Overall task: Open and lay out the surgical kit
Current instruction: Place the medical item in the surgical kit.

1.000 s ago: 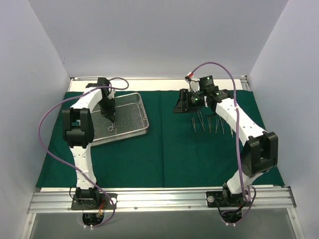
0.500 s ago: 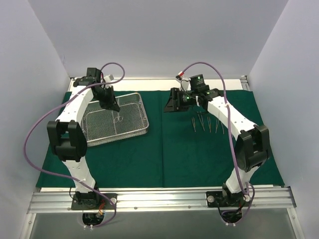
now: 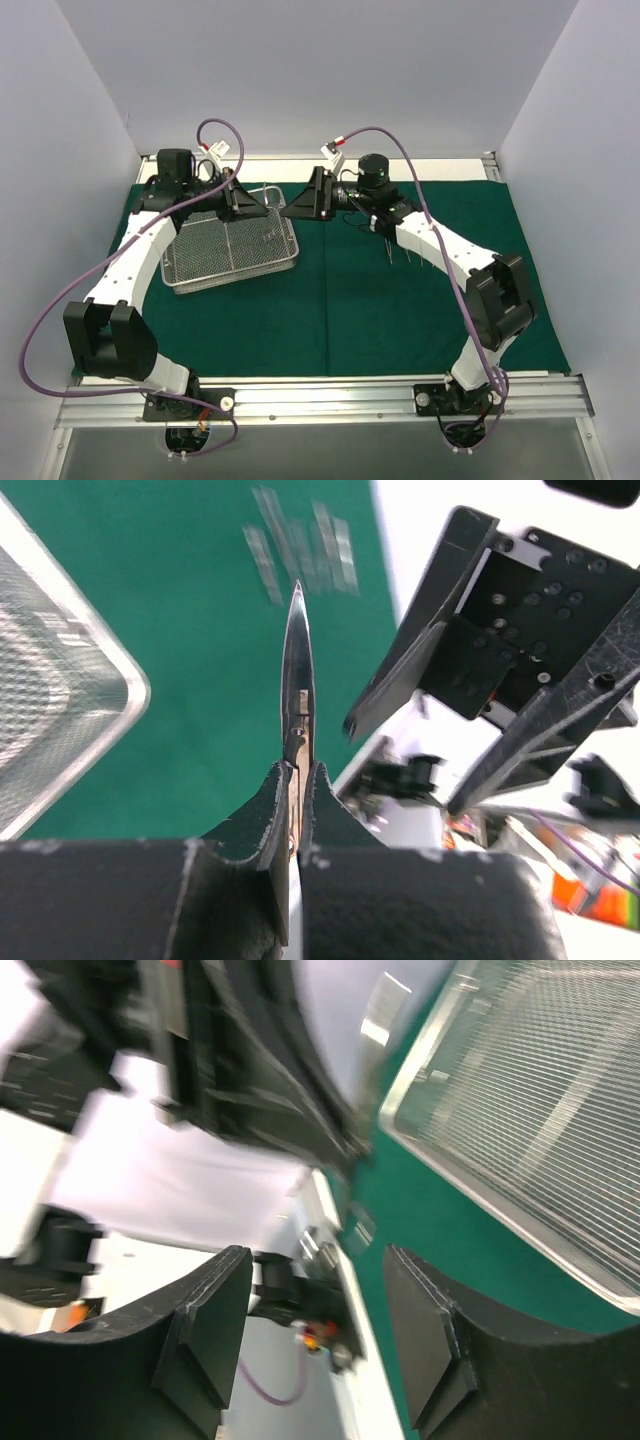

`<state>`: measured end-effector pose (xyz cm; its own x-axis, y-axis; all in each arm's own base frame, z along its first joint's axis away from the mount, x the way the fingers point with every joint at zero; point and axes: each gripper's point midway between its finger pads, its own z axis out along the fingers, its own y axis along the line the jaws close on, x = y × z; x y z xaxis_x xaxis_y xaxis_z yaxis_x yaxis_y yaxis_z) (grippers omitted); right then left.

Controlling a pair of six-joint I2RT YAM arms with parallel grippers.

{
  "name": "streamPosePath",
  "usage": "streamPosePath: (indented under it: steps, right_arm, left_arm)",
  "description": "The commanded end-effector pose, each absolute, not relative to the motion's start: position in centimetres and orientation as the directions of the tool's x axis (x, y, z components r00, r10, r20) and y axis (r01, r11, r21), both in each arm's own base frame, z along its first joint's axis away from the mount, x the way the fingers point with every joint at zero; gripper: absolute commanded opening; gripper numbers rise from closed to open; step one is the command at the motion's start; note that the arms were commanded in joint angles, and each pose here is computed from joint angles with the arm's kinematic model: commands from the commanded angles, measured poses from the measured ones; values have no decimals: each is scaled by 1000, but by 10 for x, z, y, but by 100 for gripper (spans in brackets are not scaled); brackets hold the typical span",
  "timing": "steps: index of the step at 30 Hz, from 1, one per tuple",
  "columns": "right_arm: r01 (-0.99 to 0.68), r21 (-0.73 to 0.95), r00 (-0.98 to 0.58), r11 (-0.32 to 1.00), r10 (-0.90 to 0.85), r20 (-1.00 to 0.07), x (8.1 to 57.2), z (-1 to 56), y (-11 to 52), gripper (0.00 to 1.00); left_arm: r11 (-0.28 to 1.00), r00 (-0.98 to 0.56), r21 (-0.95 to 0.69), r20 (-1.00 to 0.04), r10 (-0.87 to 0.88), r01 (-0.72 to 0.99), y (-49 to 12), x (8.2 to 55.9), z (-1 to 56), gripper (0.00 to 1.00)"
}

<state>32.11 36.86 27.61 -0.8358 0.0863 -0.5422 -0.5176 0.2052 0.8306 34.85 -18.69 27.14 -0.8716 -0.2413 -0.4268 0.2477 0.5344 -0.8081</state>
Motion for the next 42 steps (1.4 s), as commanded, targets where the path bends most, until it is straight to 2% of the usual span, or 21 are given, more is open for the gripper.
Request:
streamPosePath:
  steps: [1,4,8,12,20,31,34,39,42]
  right_arm:
    - [-598,802,-795,5,129,-593,302,337,379,54]
    - [-603,797,-792,-29,142,-594,298,341,380,50]
    - [-588,809,-803,-8,129,-583,293,331,381,48]
    - [-606,794,-786,50,116,-607,293,323,376,48]
    - [-607,792,-786,63,100,-611,291,318,376,48]
    - [-607,795,-790,9,99,-605,287,324,378,43]
    - [-602,798,-794,2,99,-599,288,326,378,39]
    - [-599,798,-799,-60,98,-593,282,333,379,26]
    - [-592,802,-806,-83,94,-585,279,335,379,9]
  left_arm:
    - [372,-840,-840,-493,-225,394,-209,334,319,2]
    - [330,-839,-848,-497,-221,415,-214,328,328,2]
    - [295,-832,-850,-505,-229,435,-217,325,334,2]
    - [284,-838,-859,-494,-232,427,-217,321,332,2]
    - [234,-849,-874,-476,-228,427,-226,321,334,2]
    - [173,-846,-879,-475,-243,444,-230,323,343,2]
    - [174,-847,-880,-473,-243,441,-230,323,341,2]
    - [165,-852,-885,-464,-243,435,-231,325,340,2]
    - [159,-848,-883,-469,-247,442,-231,326,341,4]
